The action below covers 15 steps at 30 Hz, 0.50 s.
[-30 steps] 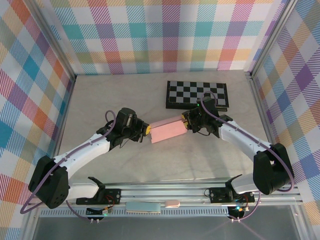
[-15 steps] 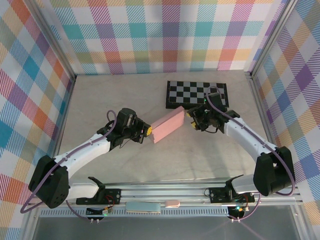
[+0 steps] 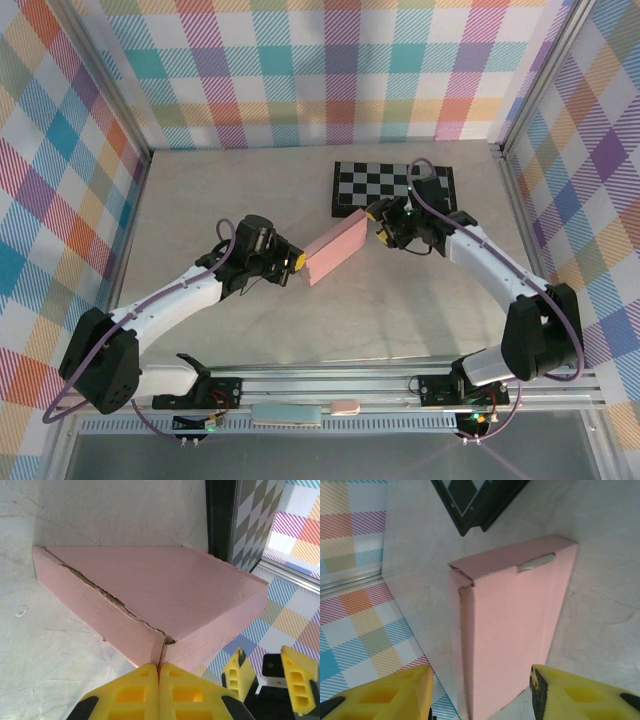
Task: Fold the paper box
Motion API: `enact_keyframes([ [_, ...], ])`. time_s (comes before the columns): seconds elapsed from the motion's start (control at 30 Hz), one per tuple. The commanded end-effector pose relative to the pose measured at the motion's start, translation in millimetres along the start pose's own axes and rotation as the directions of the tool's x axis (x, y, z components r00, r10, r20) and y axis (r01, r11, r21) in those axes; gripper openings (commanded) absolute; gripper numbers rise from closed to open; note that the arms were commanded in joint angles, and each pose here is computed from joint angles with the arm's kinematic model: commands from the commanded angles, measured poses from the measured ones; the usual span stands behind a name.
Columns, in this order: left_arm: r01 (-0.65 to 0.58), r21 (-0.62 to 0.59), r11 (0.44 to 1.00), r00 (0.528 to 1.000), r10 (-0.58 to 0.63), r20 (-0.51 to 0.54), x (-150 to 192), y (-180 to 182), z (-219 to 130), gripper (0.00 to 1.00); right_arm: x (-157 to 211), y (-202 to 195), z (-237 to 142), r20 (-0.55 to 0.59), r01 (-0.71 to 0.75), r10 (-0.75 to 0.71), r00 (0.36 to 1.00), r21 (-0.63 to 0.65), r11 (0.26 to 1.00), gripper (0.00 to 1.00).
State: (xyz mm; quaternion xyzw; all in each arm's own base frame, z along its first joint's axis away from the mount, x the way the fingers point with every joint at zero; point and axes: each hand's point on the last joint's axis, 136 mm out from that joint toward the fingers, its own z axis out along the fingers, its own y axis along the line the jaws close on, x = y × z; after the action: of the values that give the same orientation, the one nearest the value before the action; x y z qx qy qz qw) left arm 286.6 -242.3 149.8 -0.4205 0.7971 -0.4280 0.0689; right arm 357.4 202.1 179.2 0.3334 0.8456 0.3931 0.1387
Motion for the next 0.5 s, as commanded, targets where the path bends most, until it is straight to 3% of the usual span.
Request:
enact_keyframes([
  [0.0,0.002,-0.092,0.996,1.0,-0.002,0.007,-2,21,5,0.02,-6,13,10,-0.031,0.054,-0.054,0.998,-0.029,0.998,0.54],
  [0.47,-0.011,-0.09,0.996,1.0,0.011,0.002,-1,17,5,0.02,-21,-16,41,-0.086,0.04,-0.035,0.996,0.065,0.997,0.36],
])
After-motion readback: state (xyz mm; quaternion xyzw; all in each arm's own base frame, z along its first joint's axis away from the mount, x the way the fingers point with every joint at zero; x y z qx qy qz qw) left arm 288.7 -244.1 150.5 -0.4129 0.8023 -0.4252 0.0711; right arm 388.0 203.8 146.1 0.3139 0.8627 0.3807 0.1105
